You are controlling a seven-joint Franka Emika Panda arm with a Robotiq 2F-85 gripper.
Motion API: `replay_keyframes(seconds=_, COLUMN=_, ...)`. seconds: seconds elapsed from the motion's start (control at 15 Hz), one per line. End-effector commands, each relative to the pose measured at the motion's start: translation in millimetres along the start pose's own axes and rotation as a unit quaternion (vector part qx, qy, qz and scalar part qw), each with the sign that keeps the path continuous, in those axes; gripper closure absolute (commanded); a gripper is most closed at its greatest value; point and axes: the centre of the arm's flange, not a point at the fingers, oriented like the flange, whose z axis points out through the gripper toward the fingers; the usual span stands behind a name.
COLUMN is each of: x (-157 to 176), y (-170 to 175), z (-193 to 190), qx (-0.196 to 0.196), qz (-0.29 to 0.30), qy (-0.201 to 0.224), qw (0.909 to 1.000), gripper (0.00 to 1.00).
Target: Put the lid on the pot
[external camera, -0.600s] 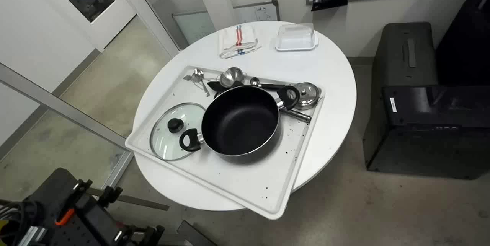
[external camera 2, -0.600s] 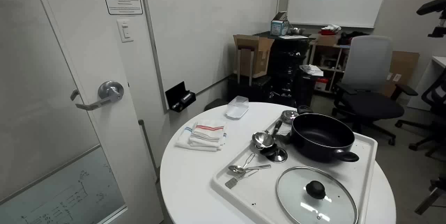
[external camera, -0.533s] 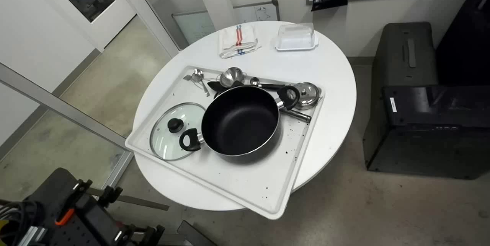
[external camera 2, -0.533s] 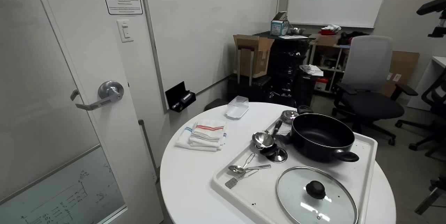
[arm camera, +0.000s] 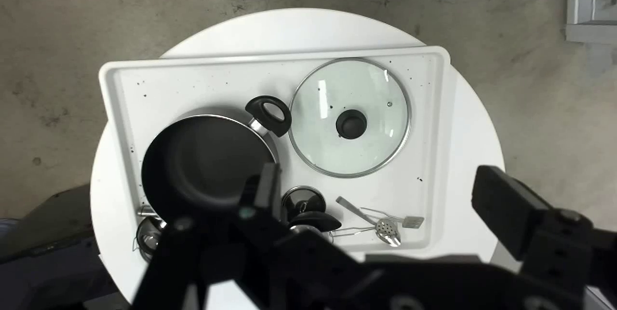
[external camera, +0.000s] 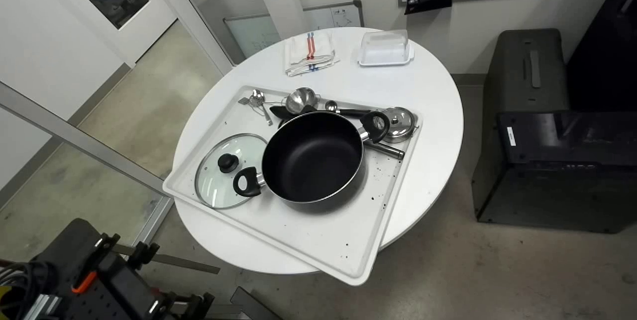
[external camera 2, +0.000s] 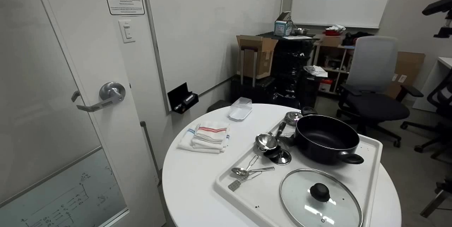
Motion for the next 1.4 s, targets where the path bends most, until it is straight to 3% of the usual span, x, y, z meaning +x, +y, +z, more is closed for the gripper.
replay_keyframes(seconds=0.0, x=0, y=0, z=0, qx=0.0, qz=0.0, qy=0.0, qw=1.0, gripper=0.0)
replay_keyframes(seconds=0.47, x=37, y=-10, z=38, qx=-0.007, qz=0.012, qy=-0.008, qw=0.9999, gripper=0.0)
replay_keyframes(seconds=1.33, x=106, y=-37, z=195, qx=-0.022, qz=0.003, qy=-0.041, qw=0.9989, gripper=0.0)
